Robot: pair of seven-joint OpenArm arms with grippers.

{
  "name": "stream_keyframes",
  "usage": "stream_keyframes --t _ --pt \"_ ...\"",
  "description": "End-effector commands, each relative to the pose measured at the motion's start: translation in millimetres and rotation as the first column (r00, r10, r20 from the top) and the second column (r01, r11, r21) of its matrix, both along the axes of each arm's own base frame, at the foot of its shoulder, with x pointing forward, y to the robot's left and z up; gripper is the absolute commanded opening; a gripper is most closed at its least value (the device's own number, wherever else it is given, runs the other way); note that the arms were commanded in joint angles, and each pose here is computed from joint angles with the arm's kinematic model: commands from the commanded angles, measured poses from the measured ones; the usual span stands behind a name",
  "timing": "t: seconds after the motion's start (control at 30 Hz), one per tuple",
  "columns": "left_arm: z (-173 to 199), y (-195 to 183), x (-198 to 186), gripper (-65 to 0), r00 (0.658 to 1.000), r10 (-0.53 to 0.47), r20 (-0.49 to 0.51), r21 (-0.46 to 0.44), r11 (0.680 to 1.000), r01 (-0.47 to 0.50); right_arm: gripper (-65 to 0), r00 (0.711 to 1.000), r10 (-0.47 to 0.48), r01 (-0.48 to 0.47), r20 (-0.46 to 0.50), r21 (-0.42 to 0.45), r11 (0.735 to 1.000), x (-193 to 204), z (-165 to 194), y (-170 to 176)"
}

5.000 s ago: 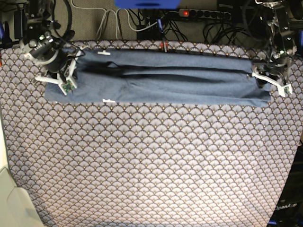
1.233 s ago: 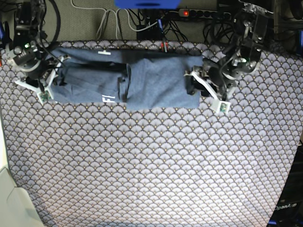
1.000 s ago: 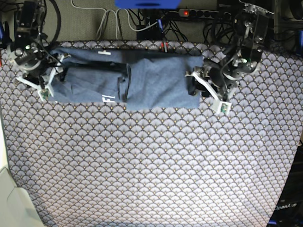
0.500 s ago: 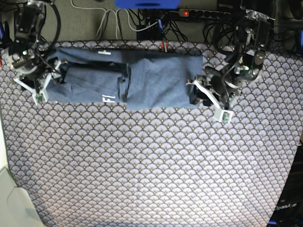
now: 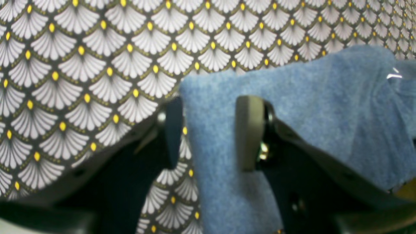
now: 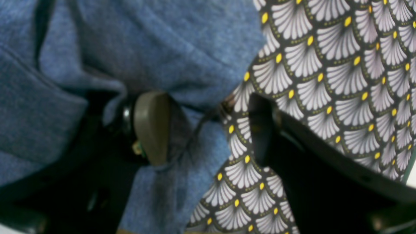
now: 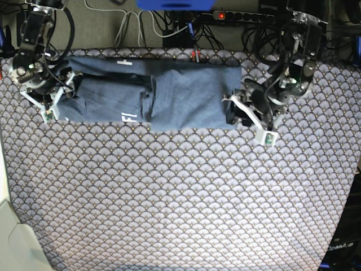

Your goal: Fold the T-shirt properly

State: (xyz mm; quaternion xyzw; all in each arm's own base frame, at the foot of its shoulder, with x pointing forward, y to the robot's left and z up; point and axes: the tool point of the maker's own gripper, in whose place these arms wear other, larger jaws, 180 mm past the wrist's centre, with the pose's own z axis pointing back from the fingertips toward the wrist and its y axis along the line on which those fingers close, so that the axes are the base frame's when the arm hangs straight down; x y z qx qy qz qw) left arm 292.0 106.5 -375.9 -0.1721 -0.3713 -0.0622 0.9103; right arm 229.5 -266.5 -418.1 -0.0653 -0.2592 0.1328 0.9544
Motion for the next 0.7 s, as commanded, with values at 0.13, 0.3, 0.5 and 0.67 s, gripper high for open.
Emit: stream_keyframes --t 0.13,0.3,0.5,0.67 --pt "15.1 -0.6 8.4 -38.7 0.999 -0.004 0.052 -0.008 1.000 0.004 -25.8 1.000 -0.009 0.009 -0.006 0.010 1.000 -1.4 -3.3 -1.4" --pt "15.6 5.3 8.4 -38.7 0.999 -0.006 0.052 0.006 1.000 0.006 -25.8 0.997 -0.073 0.071 0.007 0.116 0.991 -5.8 -6.8 -2.5" --pt "14.5 7.6 7.3 -38.7 0.999 -0.008 0.049 0.015 1.000 0.007 -25.9 0.996 -0.090 0.082 0.029 0.206 0.975 -9.2 -4.7 7.7" --pt "14.9 7.7 7.9 -38.7 0.999 -0.009 0.052 0.018 1.000 0.008 -30.3 0.996 -0.088 0.077 0.031 0.249 0.965 -11.3 -5.4 16.0"
